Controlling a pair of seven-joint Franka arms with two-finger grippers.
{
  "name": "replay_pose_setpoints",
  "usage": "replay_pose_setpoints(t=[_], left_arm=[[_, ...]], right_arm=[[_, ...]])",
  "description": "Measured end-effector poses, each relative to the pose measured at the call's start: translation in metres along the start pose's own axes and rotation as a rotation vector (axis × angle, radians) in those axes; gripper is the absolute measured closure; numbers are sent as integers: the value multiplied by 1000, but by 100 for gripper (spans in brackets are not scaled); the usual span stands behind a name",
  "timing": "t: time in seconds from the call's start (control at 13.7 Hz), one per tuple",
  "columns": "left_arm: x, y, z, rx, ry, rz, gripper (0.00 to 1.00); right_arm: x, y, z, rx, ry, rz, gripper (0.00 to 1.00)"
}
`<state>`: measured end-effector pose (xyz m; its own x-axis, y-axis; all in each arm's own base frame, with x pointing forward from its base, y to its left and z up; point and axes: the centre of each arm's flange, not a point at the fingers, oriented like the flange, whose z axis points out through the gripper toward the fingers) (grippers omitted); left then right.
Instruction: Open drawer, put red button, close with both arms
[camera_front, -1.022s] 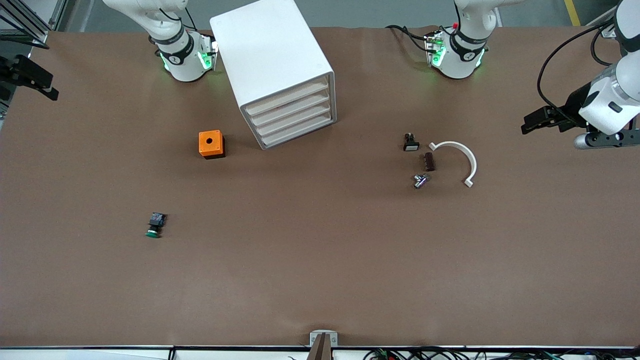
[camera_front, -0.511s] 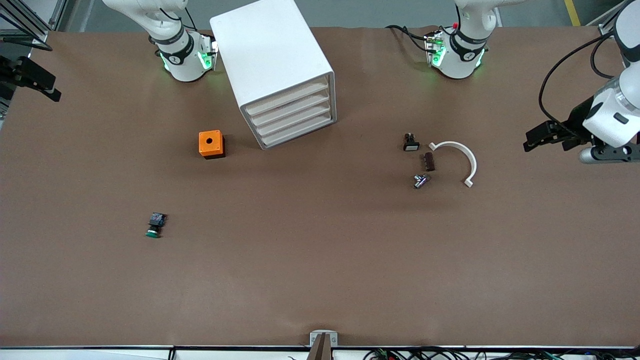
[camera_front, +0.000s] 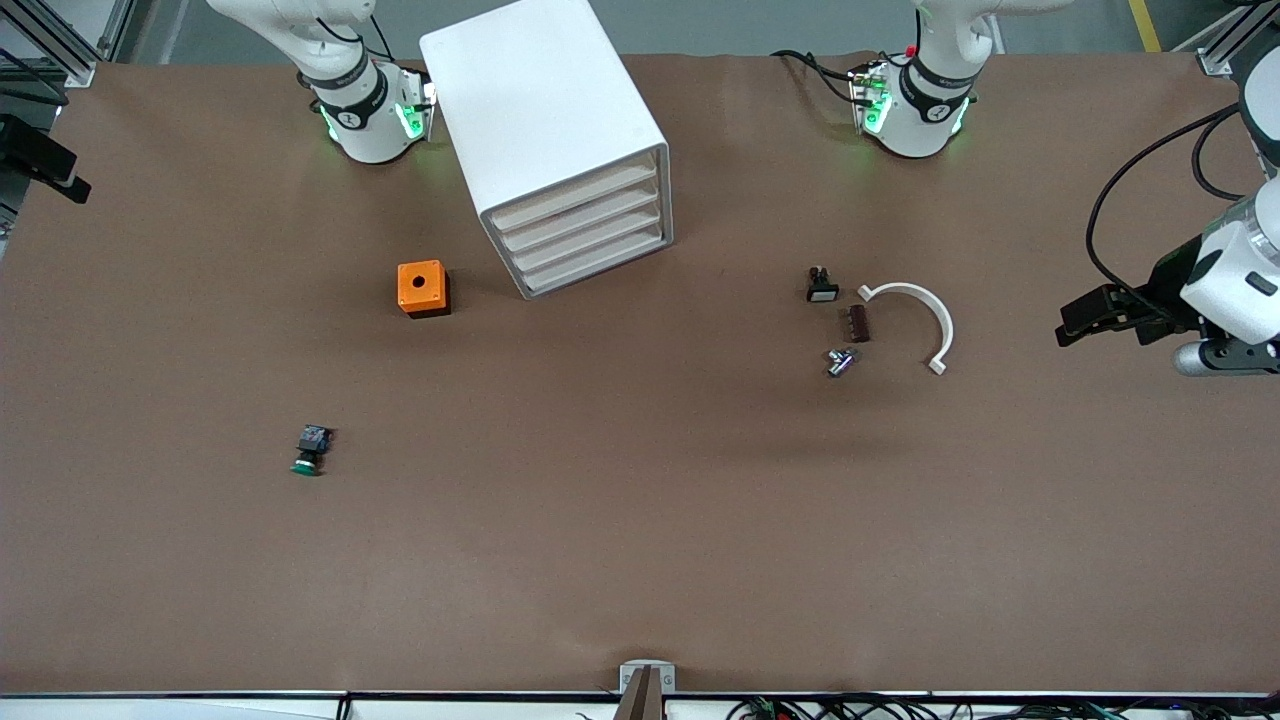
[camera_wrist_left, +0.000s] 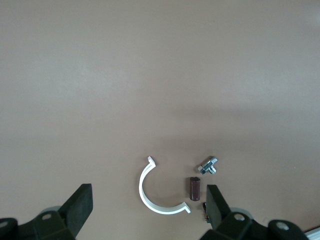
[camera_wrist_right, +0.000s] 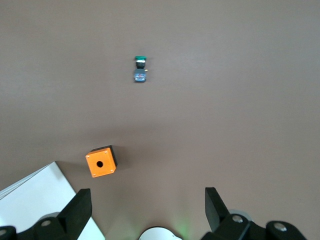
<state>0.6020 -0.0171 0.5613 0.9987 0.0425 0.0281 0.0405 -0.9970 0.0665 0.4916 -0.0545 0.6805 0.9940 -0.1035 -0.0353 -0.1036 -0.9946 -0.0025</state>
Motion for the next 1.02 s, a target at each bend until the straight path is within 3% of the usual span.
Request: replay_pose_setpoints(t=[1.02], left_arm=[[2, 0, -6, -3, 8, -20, 0]], right_arm=[[0, -4, 0, 13, -1, -7, 0]])
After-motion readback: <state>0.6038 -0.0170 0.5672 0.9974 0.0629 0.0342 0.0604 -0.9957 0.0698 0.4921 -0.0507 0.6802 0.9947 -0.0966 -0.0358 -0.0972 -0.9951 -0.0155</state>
